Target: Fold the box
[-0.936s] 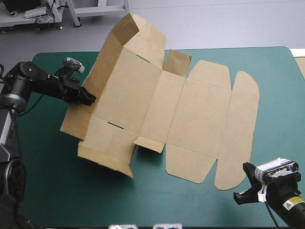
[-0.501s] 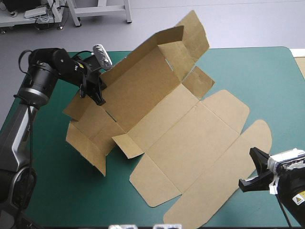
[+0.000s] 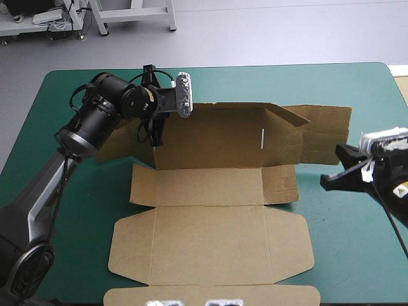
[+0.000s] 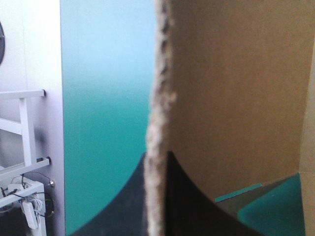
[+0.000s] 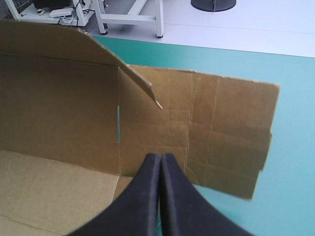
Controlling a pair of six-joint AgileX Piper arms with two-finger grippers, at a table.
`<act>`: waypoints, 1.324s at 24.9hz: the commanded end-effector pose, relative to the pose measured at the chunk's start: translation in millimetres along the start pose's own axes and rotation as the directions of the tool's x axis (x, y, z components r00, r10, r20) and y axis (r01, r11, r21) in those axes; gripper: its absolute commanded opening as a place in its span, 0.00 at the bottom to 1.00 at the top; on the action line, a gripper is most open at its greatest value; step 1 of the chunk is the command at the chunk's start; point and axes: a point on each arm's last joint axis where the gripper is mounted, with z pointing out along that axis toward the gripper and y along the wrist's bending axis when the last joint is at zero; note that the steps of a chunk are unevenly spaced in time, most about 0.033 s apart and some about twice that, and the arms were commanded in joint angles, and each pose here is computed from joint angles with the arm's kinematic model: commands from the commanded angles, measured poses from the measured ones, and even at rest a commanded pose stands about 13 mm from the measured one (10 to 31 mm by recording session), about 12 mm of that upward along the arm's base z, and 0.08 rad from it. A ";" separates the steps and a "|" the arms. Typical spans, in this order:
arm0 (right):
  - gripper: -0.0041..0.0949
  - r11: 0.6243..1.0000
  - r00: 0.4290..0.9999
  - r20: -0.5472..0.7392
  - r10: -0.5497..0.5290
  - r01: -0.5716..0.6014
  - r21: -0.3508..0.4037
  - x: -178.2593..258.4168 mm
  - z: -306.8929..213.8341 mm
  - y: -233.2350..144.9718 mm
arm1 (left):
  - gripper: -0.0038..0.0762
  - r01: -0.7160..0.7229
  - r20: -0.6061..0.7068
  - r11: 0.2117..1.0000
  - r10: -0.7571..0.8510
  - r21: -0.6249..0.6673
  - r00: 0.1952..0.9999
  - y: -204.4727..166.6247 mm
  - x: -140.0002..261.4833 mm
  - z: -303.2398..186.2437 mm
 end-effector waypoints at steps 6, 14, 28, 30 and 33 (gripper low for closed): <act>0.02 1.000 0.999 0.053 0.001 0.000 -0.010 -70.6 35.1 -12.1 | 0.04 -0.014 0.117 0.969 0.044 -0.247 0.992 -11.9 4.6 -36.0; 0.02 0.978 0.997 -0.067 0.029 -0.042 -0.203 -141.5 91.0 -14.5 | 0.04 -0.114 0.083 0.905 0.161 -0.410 0.983 -71.7 39.4 -18.9; 0.03 0.931 0.912 -0.382 0.151 -0.261 -0.255 -129.2 241.9 -30.1 | 0.04 -0.112 0.123 0.883 0.188 -0.457 0.975 -78.7 26.3 -17.4; 0.03 0.928 0.892 -0.429 0.145 -0.273 -0.254 -118.5 256.9 -25.5 | 0.04 -0.112 0.126 0.881 0.189 -0.459 0.974 -78.5 26.0 -17.6; 0.03 0.939 0.840 -0.527 0.130 -0.274 -0.205 -99.0 274.7 -21.3 | 0.04 -0.109 0.120 0.887 0.181 -0.450 0.976 -79.0 26.6 -15.8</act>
